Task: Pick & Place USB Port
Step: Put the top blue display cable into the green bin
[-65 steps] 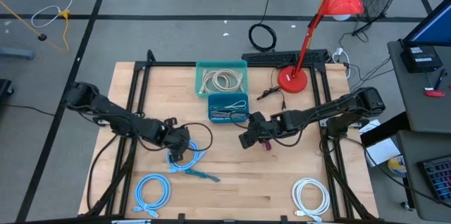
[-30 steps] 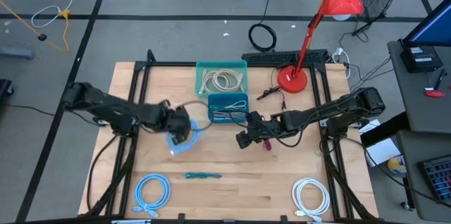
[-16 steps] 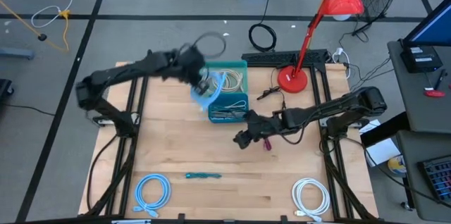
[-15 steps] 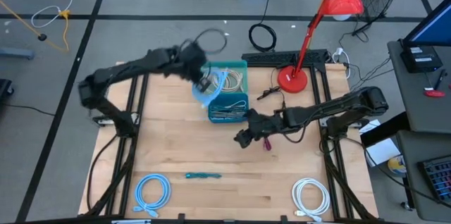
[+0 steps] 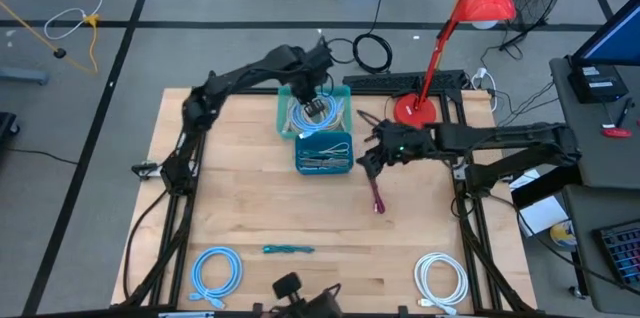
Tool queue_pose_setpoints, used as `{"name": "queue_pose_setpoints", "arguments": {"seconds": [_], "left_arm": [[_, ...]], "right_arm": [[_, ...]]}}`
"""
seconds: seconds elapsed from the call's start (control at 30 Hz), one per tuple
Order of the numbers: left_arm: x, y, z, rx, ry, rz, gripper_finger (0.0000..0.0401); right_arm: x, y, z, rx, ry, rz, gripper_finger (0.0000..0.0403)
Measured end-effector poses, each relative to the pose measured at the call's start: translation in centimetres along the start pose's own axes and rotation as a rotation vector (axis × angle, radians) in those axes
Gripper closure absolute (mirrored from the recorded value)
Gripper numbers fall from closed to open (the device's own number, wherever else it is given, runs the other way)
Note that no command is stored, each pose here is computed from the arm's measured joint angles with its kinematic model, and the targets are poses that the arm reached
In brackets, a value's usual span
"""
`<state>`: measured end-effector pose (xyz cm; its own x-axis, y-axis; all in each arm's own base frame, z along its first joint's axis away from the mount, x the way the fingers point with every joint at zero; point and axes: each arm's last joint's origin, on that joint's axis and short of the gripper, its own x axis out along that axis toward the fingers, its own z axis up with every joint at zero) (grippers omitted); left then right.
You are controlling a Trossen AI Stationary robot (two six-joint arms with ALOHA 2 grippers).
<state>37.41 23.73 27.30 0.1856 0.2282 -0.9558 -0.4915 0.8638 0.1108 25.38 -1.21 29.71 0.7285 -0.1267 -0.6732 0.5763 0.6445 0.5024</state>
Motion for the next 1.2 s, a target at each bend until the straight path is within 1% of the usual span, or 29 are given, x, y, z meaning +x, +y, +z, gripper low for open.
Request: {"name": "queue_pose_setpoints", "arguments": {"seconds": [0.17, 0.3, 0.4, 0.57, 0.67, 0.77, 0.9, 1.03, 1.2], "left_arm": [[2.0, 0.3, 1.2, 0.127, 0.023, 0.061, 0.0369], [2.2, 1.0, 1.6, 0.142, 0.002, 0.079, 0.0369], [2.3, 1.7, 1.8, 0.123, -0.016, 0.081, 0.0369], [2.4, 2.7, 1.8, 0.054, -0.028, 0.086, 0.0369], [2.4, 3.0, 1.7, -0.052, -0.028, 0.086, 0.0369], [2.4, 3.0, 1.9, -0.137, -0.055, 0.051, 0.0369], [2.3, 2.1, 2.6, -0.134, -0.122, 0.013, 0.0369], [2.6, 1.1, 3.0, -0.109, -0.141, -0.007, 0.0369], [4.1, 0.5, 3.0, -0.101, -0.102, -0.008, 0.0369]], "right_arm": [[-1.3, -0.5, 0.2, -0.010, -0.067, -0.051, 0.0165], [-1.3, -0.5, 0.2, 0.000, -0.072, -0.052, 0.0165], [-1.2, -0.4, 0.2, 0.005, -0.069, -0.054, 0.0165], [-1.0, -0.6, 0.4, 0.011, -0.077, -0.059, 0.0165], [-0.9, -0.6, 0.5, 0.013, -0.075, -0.066, 0.0165], [-0.9, -0.6, 0.5, 0.014, -0.086, -0.069, 0.0165], [-0.9, -0.7, 0.5, 0.016, -0.096, -0.081, 0.0165], [-0.9, -0.7, 0.5, 0.021, -0.095, -0.080, 0.0165], [-0.9, -0.6, 0.5, 0.023, -0.092, -0.076, 0.0165]]}}
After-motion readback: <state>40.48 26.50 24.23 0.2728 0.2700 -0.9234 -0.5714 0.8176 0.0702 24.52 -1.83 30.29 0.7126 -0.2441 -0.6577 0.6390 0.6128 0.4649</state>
